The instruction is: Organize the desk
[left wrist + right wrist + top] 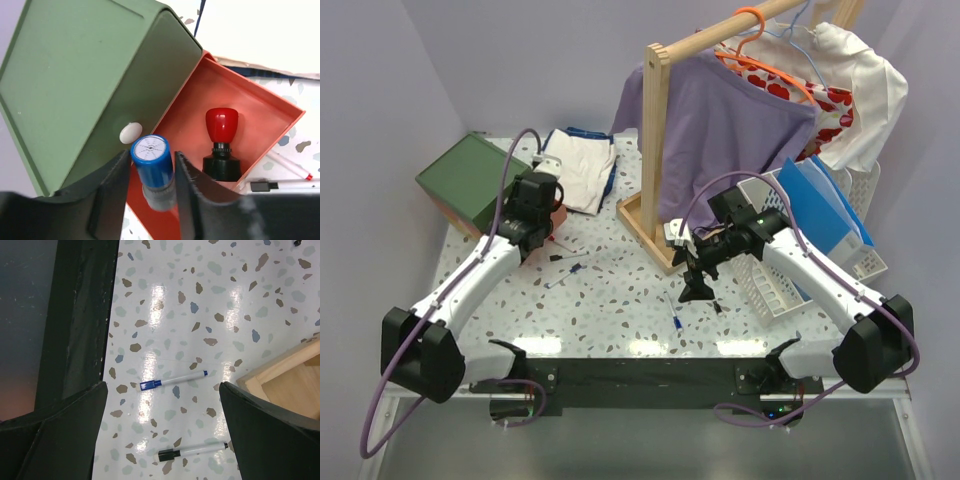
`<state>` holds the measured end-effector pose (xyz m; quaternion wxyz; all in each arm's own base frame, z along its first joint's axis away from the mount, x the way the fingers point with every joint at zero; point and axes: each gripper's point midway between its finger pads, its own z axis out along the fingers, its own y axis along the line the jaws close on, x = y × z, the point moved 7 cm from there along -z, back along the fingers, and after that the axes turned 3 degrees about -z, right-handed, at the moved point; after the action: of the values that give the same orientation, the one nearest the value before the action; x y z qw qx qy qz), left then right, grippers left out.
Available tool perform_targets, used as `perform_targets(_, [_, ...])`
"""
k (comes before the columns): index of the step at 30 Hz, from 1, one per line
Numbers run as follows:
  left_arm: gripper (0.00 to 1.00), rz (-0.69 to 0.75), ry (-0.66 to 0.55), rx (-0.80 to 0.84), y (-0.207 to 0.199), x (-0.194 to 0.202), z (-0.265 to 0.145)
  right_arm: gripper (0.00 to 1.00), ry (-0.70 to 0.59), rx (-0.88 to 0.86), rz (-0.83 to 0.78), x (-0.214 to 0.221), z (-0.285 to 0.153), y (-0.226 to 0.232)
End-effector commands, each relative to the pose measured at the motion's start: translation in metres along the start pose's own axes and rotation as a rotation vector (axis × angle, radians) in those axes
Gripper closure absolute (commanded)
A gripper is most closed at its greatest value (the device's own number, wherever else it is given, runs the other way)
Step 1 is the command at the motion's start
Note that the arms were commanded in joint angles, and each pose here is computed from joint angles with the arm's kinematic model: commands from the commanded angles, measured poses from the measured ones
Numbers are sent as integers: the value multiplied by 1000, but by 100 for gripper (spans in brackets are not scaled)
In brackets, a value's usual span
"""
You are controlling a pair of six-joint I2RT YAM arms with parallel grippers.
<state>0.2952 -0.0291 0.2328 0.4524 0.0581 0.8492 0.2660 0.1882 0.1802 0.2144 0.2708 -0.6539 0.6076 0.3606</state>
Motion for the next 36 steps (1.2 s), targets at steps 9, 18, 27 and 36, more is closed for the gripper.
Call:
perform_targets(9, [49,-101,-105,122,20,-39,-33,1,-16,-8,-33,-3,-1,1])
perform_targets(18, [56,-171,-131,506,-9,-23,-63,1,-8,-19,-22,0,2,-1])
perform_targets(27, [98,-177,-22,638,-46,18,-51,1,-2,-29,-15,2,3,-1])
perform_targets(36, [100,-109,83,612,-66,40,-26,1,3,-29,-15,2,3,-1])
